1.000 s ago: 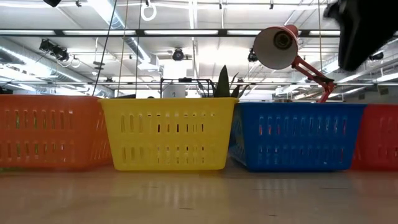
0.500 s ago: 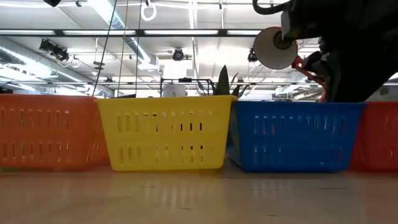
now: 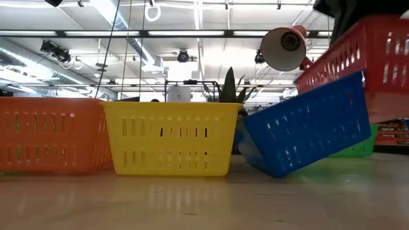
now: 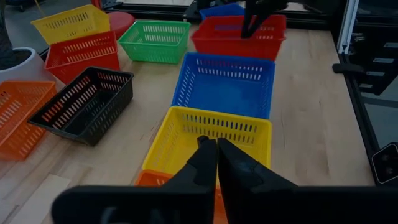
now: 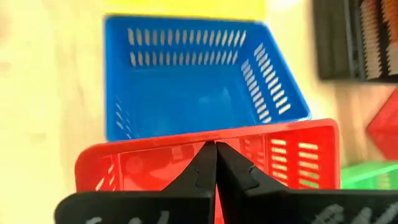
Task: Stack baskets by color
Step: Move the right red bin to the bottom right of the table
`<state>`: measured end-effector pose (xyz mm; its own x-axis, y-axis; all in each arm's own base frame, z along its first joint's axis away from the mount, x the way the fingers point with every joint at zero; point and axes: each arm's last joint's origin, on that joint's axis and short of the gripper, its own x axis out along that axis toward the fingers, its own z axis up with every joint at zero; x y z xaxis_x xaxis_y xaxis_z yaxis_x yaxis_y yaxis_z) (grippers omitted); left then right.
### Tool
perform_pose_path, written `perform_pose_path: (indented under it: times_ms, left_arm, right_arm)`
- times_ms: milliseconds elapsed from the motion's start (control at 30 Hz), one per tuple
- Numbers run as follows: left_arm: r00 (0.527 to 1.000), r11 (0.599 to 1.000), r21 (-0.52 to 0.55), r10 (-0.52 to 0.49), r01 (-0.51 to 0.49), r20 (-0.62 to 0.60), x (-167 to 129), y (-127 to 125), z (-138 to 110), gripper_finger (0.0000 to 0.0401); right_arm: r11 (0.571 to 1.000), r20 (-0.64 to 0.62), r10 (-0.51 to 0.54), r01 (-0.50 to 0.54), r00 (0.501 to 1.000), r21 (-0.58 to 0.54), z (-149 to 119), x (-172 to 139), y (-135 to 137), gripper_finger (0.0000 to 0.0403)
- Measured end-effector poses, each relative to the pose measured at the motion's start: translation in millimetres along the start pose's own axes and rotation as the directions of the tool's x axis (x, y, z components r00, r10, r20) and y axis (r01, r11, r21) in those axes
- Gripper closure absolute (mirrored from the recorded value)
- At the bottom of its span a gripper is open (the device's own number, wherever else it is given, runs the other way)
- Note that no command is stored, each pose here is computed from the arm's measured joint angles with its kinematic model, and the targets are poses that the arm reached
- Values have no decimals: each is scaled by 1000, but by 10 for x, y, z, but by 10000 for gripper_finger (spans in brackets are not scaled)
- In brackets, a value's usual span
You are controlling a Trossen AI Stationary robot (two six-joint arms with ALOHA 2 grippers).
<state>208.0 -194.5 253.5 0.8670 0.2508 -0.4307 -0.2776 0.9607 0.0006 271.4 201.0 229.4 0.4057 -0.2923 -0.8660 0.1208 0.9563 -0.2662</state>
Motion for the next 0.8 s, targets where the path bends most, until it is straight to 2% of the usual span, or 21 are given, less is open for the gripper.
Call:
perform_pose_path:
  times_ms: [133, 433, 567, 700, 800]
  left_arm:
    - [1000, 1000, 0, 0, 0, 0, 0, 0, 0, 387]
    - [1000, 1000, -1, 0, 0, 0, 0, 0, 1, 383]
    - [1000, 1000, 0, 0, 0, 1, 0, 0, 1, 389]
    - [1000, 1000, -1, 0, 0, 0, 0, -1, 1, 391]
    - [1000, 1000, -2, -1, 1, 1, 0, -1, 1, 389]
  right_arm:
    - [1000, 37, 12, -11, 999, -9, -82, -24, 105, 394]
    - [999, 4, -9, 9, 1000, 38, -330, 293, 101, 386]
    - [999, -3, -9, 9, 1000, 32, -322, 356, 66, 364]
    - [998, -7, -52, 52, 999, 19, -284, 305, 14, 327]
    - [998, -85, -37, 42, 996, 51, -300, 260, -16, 311]
